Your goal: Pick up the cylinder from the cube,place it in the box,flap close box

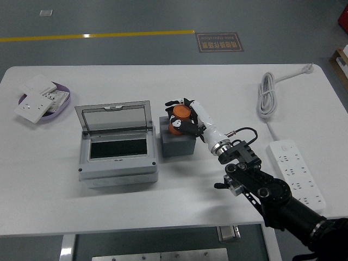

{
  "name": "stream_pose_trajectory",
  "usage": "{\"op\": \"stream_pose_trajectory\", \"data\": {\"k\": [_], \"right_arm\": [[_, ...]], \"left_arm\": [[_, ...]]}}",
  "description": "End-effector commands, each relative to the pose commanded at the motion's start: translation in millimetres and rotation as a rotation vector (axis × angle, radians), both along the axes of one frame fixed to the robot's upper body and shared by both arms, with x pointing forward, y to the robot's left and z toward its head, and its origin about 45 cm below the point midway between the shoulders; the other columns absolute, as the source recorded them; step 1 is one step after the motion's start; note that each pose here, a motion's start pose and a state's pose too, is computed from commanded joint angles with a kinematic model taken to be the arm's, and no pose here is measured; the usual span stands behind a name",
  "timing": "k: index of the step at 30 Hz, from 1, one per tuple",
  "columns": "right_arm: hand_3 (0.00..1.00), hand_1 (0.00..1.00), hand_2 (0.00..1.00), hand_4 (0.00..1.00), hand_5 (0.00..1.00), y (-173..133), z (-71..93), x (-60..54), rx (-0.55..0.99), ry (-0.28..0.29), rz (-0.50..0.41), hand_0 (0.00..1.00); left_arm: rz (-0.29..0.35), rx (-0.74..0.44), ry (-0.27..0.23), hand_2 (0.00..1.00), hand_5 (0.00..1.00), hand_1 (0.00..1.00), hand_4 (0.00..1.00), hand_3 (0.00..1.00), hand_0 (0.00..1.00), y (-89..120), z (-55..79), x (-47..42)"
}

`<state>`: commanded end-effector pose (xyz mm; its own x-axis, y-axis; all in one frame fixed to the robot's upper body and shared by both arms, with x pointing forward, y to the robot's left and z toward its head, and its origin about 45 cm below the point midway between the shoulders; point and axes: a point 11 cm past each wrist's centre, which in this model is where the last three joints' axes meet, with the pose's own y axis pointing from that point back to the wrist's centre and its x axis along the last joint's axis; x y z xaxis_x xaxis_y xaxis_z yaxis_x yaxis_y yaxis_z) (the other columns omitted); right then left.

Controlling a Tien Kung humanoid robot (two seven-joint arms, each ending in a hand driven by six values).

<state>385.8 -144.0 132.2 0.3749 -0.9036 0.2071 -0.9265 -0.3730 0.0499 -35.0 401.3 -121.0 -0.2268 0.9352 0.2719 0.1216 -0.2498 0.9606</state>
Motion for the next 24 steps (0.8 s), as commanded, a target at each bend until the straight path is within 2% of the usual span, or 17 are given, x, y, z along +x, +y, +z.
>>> {"op": "stream_pose_trajectory", "data": {"k": [2, 3, 8, 9, 14, 15, 19, 24], "right_arm": [[0.593, 0.616, 0.584, 0.088, 0.002, 0.5, -0.2, -0.4, 0.0, 0.001, 0.001, 0.621], [0.539, 0.579, 0.553, 0.004, 0.002, 0.9, -0.2, -0.7, 0.0, 0.002, 0.002, 0.553], [0.539, 0.579, 0.553, 0.004, 0.002, 4.6, 4.0, -2.1, 0.008, -0.012, 0.009, 0.553], [0.472, 0.54, 0.515, 0.028, 0.002, 5.5, 6.0, -1.9, 0.011, -0.018, 0.01, 0.503], [0.472, 0.54, 0.515, 0.028, 0.002, 10.0, 22.3, 0.4, 0.034, -0.061, 0.015, 0.503], [0.444, 0.503, 0.484, 0.055, 0.002, 10.5, 27.8, 1.1, 0.038, -0.076, 0.016, 0.482], [0.444, 0.503, 0.484, 0.055, 0.002, 11.0, 46.8, 1.8, 0.035, -0.13, 0.016, 0.482], [0.426, 0.489, 0.471, 0.063, 0.002, 10.1, 66.5, -4.3, -0.005, -0.194, 0.023, 0.473]], "left_arm": [[0.0, 0.0, 0.0, 0.854, 0.002, 0.852, 0.002, 0.951, 0.923, 0.0, 0.0, 0.0], [0.0, 0.0, 0.0, 0.854, 0.002, 0.852, 0.002, 0.951, 0.923, -0.1, 0.0, 0.0], [0.001, -0.001, 0.0, 0.854, 0.002, 0.852, 0.002, 0.951, 0.923, -0.8, -0.2, -0.4], [0.001, -0.001, 0.0, 0.854, 0.002, 0.852, 0.002, 0.951, 0.923, -1.0, -0.3, -0.5], [0.002, -0.001, 0.001, 0.854, 0.002, 0.852, 0.002, 0.951, 0.923, -1.1, -0.3, -1.1], [0.002, -0.001, 0.001, 0.854, 0.002, 0.852, 0.002, 0.951, 0.923, -1.0, -0.3, -1.3], [0.003, -0.001, 0.003, 0.854, 0.002, 0.852, 0.002, 0.951, 0.923, -1.3, -0.4, -2.2], [0.005, -0.002, 0.005, 0.854, 0.002, 0.852, 0.002, 0.951, 0.923, -2.2, -0.6, -3.3]]}}
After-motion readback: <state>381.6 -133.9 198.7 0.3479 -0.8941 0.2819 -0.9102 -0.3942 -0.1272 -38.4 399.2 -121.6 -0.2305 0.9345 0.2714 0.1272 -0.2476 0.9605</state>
